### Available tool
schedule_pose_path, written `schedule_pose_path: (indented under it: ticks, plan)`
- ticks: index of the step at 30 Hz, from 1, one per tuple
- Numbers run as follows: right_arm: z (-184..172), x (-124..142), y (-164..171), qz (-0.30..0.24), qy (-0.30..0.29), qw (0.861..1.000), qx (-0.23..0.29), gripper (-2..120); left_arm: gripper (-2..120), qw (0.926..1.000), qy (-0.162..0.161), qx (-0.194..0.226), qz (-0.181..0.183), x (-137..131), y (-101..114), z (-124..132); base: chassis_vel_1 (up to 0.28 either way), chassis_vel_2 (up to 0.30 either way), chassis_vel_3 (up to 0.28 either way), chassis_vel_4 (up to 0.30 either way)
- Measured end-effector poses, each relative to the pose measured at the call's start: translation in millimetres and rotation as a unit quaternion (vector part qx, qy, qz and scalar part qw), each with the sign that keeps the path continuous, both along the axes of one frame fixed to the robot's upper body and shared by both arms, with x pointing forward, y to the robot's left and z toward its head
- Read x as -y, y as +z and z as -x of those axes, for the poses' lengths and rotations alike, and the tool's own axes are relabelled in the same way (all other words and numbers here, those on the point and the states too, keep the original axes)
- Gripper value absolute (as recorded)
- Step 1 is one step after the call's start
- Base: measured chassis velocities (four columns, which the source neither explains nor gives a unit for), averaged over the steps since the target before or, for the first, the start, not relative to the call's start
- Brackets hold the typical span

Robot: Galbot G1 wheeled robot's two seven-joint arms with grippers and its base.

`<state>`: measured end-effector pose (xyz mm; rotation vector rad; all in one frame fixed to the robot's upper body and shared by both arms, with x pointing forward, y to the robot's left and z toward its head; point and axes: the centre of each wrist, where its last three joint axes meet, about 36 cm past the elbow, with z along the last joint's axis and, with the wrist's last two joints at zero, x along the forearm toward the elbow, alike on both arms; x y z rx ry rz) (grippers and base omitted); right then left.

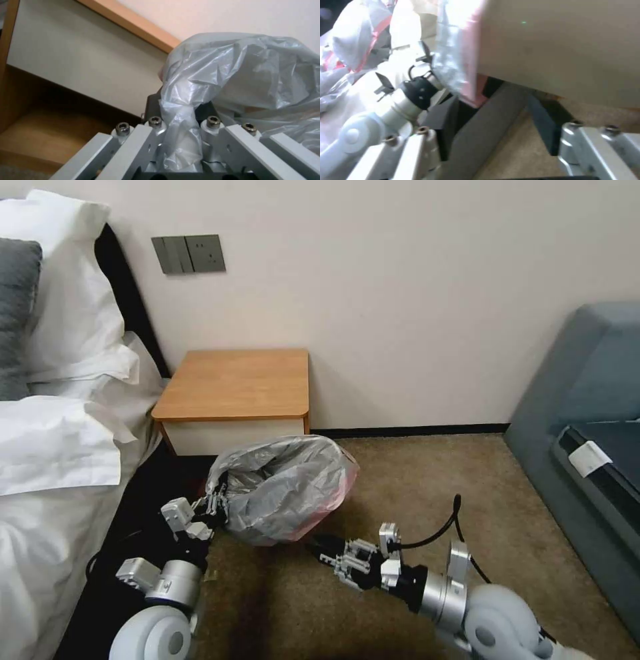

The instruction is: Pick up the garbage bag from the table and place it over the trash can.

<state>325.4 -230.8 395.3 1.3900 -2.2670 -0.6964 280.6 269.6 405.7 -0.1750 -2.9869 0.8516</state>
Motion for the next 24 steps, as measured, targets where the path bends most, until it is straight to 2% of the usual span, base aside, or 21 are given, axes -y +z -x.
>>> schedule_pose_path:
  ticks: [1,4,5,8,9,12,22,24]
  plan:
    - [0.0,0.0,0.0,0.000,0.000,1.000,0.000,58,8,1.0000,0.000,0.000,0.000,0.0,0.0,0.0,0.000,0.000,0.000,0.000]
    - [-7.9,-0.7,3.6,-0.016,-0.001,1.000,-0.005,74,8,1.0000,-0.001,0.001,0.003,-1.0,2.3,-0.3,0.000,0.000,0.000,0.000]
    - [-7.9,-0.7,3.6,-0.016,-0.001,1.000,-0.005,74,8,1.0000,-0.001,0.001,0.003,-1.0,2.3,-0.3,0.000,0.000,0.000,0.000]
    - [-13.8,-2.8,5.0,-0.028,-0.001,1.000,-0.011,87,8,1.0000,-0.003,0.001,0.006,-0.3,3.1,-0.3,0.000,0.000,0.000,0.000]
    - [-13.8,-2.8,5.0,-0.028,-0.001,1.000,-0.011,87,8,1.0000,-0.003,0.001,0.006,-0.3,3.1,-0.3,0.000,0.000,0.000,0.000]
    - [-18.1,-8.8,7.5,-0.041,0.005,0.999,-0.017,99,8,1.0000,-0.005,0.000,0.007,0.9,2.9,0.0,0.000,0.000,0.000,0.000]
    - [-26.1,-25.9,16.2,-0.062,0.023,0.998,-0.020,99,8,1.0000,-0.007,0.000,0.006,1.9,3.4,0.6,0.000,0.000,0.000,0.000]
    - [-26.5,-27.8,17.1,-0.064,0.027,0.997,-0.024,92,8,0.9999,-0.008,-0.001,0.006,2.2,3.4,0.6,0.000,0.000,0.000,0.000]
